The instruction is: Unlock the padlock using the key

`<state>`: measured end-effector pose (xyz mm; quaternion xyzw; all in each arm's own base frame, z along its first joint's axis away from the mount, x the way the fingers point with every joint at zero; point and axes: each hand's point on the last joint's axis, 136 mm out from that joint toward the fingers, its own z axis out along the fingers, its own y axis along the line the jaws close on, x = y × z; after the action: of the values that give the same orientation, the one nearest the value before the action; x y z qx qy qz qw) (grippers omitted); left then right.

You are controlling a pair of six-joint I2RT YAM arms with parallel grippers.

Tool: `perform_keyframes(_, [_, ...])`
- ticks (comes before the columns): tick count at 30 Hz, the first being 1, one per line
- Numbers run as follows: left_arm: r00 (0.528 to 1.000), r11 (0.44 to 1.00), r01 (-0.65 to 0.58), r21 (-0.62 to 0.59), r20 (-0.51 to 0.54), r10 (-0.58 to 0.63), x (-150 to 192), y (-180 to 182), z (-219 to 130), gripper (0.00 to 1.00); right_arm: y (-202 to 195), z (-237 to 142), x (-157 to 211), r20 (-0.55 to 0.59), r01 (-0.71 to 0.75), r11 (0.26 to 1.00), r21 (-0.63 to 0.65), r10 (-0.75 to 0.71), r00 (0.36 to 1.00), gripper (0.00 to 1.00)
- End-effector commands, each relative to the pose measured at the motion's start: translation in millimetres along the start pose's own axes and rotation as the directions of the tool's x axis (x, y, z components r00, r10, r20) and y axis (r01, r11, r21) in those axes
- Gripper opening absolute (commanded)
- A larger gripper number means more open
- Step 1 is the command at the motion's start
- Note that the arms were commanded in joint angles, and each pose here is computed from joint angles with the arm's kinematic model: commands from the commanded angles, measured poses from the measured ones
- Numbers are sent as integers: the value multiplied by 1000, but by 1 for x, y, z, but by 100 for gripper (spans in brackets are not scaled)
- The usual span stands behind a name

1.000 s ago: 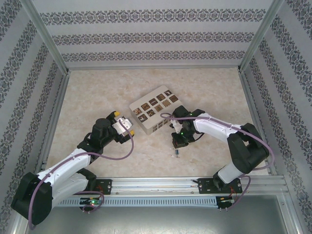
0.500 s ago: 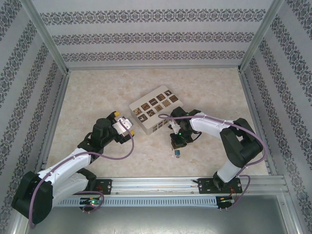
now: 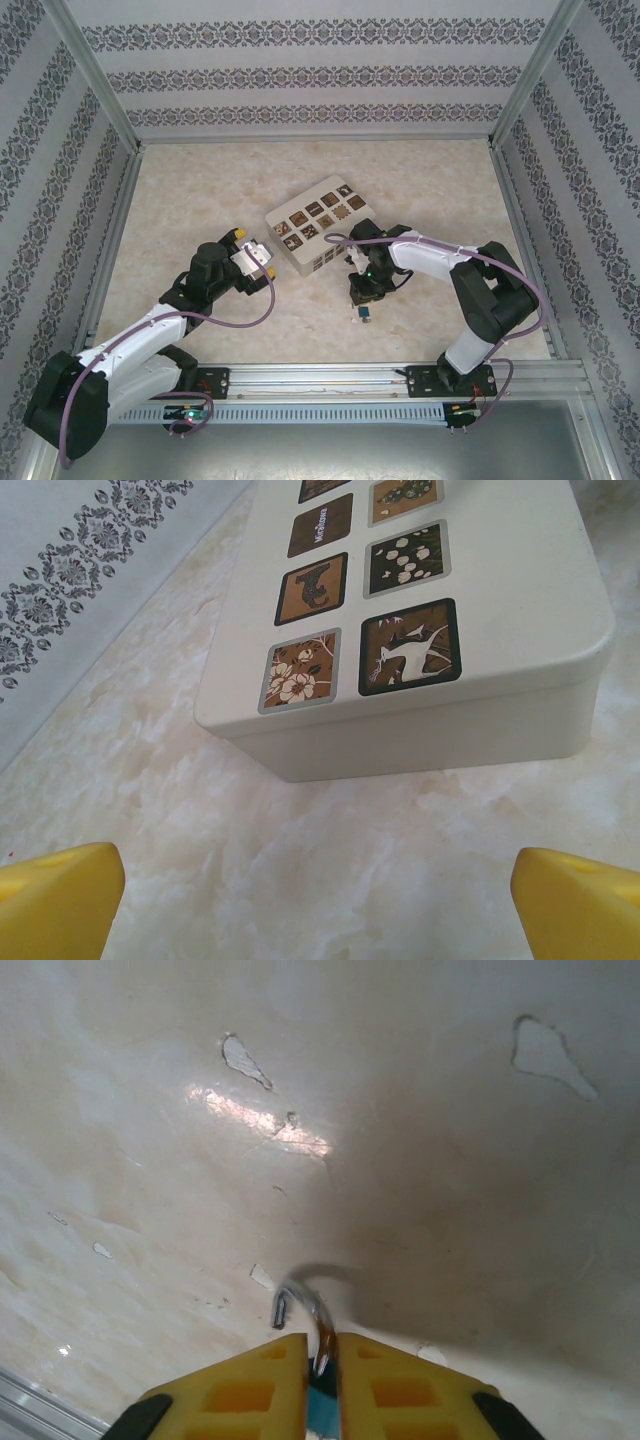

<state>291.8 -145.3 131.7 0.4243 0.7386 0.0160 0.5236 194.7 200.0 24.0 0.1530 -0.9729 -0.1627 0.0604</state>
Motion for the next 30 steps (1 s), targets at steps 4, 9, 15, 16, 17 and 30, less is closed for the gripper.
perform_keyframes(4, [1000, 1000, -17, -17, 3, 17, 1, 4, 0, 99, 2, -21, -9, 70, 33, 999, 33, -35, 997, 24])
perform_keyframes(9, [1000, 1000, -17, -18, 4, 17, 1, 5, 1, 99, -1, -42, -18, 143, 39, 998, 51, -46, 989, 28])
perform_keyframes(15, [1000, 1000, -9, -30, 8, 9, 0, 7, 0, 99, -8, -80, -36, 300, 47, 997, 68, -66, 952, 30])
perform_keyframes(16, [1000, 999, -5, -39, 11, 5, -1, 8, 0, 99, -11, -88, -40, 335, 46, 996, 74, -68, 940, 30])
perform_keyframes(17, [1000, 999, 2, -50, 13, -2, -2, 11, -1, 99, -14, -96, -44, 366, 44, 996, 82, -71, 928, 31])
perform_keyframes(30, [948, 917, 300, -264, -20, -316, -10, 65, -24, 99, -93, -175, -75, 739, -161, 978, 135, 9, 674, 57])
